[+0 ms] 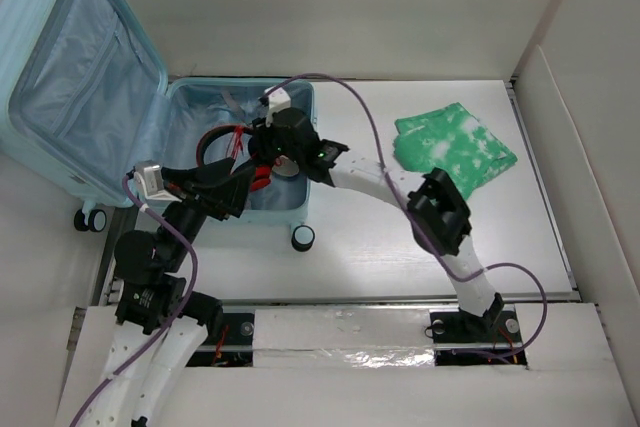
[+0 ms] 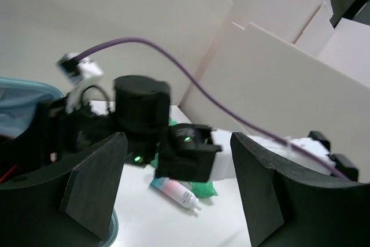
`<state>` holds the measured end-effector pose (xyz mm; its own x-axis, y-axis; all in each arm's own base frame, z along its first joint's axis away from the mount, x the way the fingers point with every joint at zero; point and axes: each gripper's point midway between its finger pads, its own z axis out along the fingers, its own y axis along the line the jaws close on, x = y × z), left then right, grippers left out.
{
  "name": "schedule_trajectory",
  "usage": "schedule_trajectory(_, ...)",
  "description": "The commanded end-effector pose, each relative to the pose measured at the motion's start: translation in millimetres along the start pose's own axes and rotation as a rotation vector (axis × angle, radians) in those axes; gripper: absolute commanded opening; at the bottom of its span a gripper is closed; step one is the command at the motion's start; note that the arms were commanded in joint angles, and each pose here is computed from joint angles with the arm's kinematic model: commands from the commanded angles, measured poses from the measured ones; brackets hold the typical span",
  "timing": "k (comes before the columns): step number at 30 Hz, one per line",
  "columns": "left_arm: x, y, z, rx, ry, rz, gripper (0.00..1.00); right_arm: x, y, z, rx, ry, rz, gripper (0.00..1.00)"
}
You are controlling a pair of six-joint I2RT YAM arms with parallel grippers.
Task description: Pack the luggage
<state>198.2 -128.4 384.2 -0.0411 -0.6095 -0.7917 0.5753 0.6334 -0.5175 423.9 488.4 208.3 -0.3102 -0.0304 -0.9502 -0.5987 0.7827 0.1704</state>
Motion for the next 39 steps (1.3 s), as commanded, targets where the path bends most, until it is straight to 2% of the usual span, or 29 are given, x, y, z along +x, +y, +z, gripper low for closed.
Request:
schedule_trajectory(1, -21, -5, -2, -0.004, -0.067, 0.036, 0.69, -67, 46, 5, -0.11, -0.163, 0.04, 0.3)
schedule_trajectory(2, -20, -4, -1, -0.008, -0.062, 0.036, 0.69, -54, 46, 15, -0.112, -0.14, 0.037, 0.35)
schedule_trajectory(3, -18, -4, -1, -0.006, -0.055, 0.036, 0.69, -54, 48, 16, -0.12, -0.133, 0.037, 0.52)
schedule_trajectory(5, -15, -3, -1, -0.007, -0.048, 0.032, 0.69, -57, 58, 11, -0.152, -0.137, 0.029, 0.64)
schedule_trajectory(6, -15, -2, -1, -0.01, -0.049, 0.03, 0.69, -76, 60, 0, -0.161, -0.177, 0.024, 0.71)
schedule_trajectory(9, -11, 0, 0, -0.01, -0.038, 0.025, 0.69, -85, 54, -21, -0.15, -0.198, 0.002, 0.77)
schedule_trajectory(11, -8, 0, 2, -0.002, -0.032, 0.019, 0.69, -97, 42, -52, -0.143, -0.219, -0.013, 0.77)
schedule_trajectory(12, -7, -1, 2, 0.002, -0.029, 0.015, 0.69, -106, 31, -64, -0.126, -0.254, -0.031, 0.71)
schedule_trajectory(13, -7, 0, 2, 0.001, -0.03, 0.013, 0.69, -135, 26, -99, -0.118, -0.32, -0.03, 0.62)
schedule_trajectory(14, -6, 0, 3, -0.002, -0.026, 0.012, 0.69, -135, 6, -112, -0.052, -0.335, -0.028, 0.47)
schedule_trajectory(15, -5, 1, 3, -0.003, -0.022, 0.013, 0.69, -93, -23, -115, 0.011, -0.271, -0.048, 0.18)
schedule_trajectory(16, -4, 1, 3, -0.004, -0.018, 0.012, 0.69, -82, -44, -127, 0.065, -0.256, -0.045, 0.08)
schedule_trajectory(17, -2, 1, 4, 0.001, -0.009, 0.007, 0.69, -92, -68, -156, 0.135, -0.289, -0.022, 0.02)
schedule_trajectory(18, 1, 0, 4, 0.014, -0.001, 0.003, 0.68, -37, -112, -163, 0.231, -0.18, -0.029, 0.0)
schedule_trajectory(19, 5, 1, 5, 0.019, -0.001, -0.01, 0.68, -20, -135, -176, 0.288, -0.154, 0.009, 0.0)
schedule_trajectory(20, 8, 2, 6, 0.022, 0.003, -0.018, 0.67, -17, -158, -200, 0.352, -0.158, 0.038, 0.02)
schedule_trajectory(22, 12, 3, 8, 0.027, 0.015, -0.035, 0.66, 44, -216, -229, 0.504, -0.034, 0.072, 0.3)
schedule_trajectory(23, 17, 7, 11, 0.019, 0.033, -0.041, 0.66, 57, -229, -239, 0.53, -0.006, 0.091, 0.41)
schedule_trajectory(24, 21, 5, 12, 0.033, 0.052, -0.045, 0.66, 67, -237, -249, 0.537, 0.024, 0.099, 0.58)
schedule_trajectory(25, 22, 4, 14, 0.04, 0.058, -0.047, 0.66, 81, -251, -256, 0.552, 0.059, 0.111, 0.62)
schedule_trajectory(29, 23, 5, 15, 0.041, 0.061, -0.052, 0.66, 110, -249, -252, 0.491, 0.196, 0.125, 0.7)
schedule_trajectory(34, 21, 5, 11, 0.034, 0.051, -0.043, 0.66, 156, -249, -230, 0.429, 0.383, 0.164, 0.71)
schedule_trajectory(39, 15, 2, 9, 0.036, 0.041, -0.034, 0.66, 171, -253, -214, 0.417, 0.423, 0.194, 0.71)
